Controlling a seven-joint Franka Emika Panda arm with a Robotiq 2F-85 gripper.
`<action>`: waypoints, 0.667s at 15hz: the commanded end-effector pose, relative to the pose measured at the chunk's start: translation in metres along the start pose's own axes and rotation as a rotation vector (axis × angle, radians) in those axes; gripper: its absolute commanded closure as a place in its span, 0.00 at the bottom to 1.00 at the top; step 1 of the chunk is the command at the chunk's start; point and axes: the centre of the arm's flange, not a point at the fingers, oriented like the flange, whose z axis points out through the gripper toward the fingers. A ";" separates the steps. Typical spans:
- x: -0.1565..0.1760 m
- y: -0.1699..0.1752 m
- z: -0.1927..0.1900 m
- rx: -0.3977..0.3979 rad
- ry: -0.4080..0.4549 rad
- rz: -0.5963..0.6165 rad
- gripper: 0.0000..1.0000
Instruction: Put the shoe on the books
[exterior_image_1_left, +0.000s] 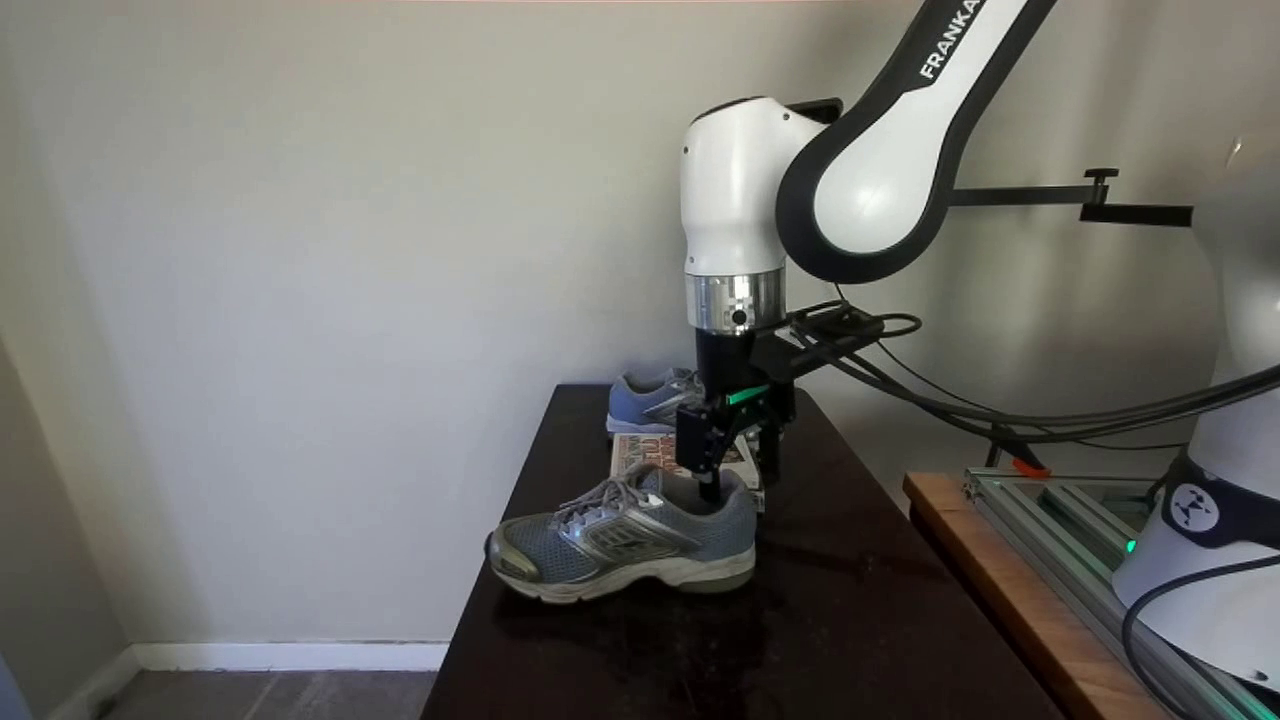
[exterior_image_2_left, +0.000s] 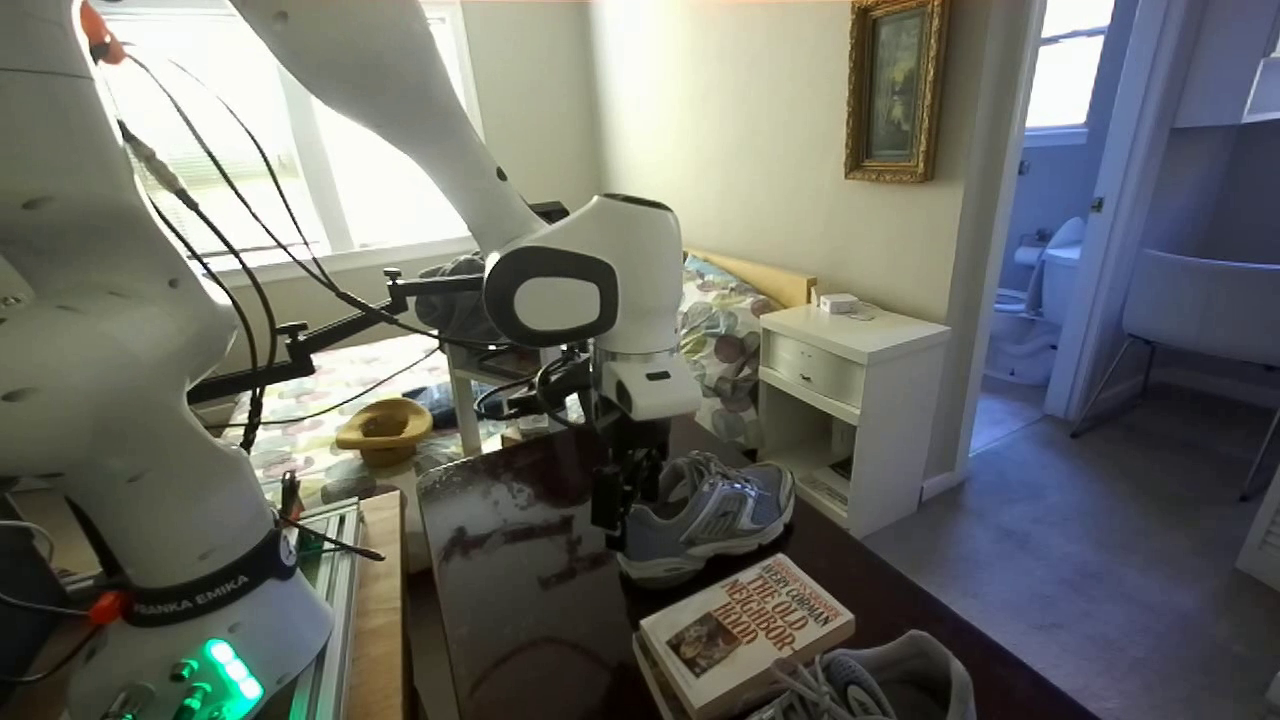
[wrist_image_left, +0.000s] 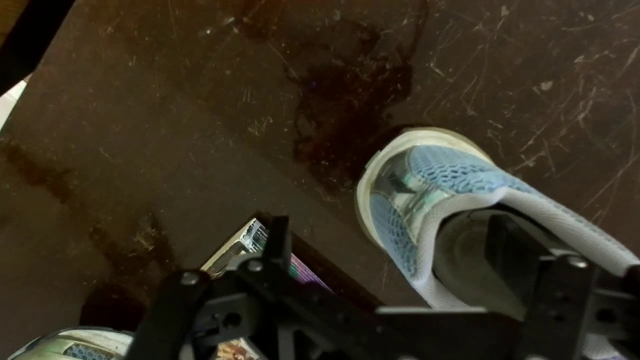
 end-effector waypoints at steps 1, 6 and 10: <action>0.008 -0.007 0.013 0.015 0.006 0.034 0.07; 0.015 -0.009 0.023 0.015 0.004 0.053 0.56; 0.018 -0.011 0.024 0.014 -0.007 0.069 0.84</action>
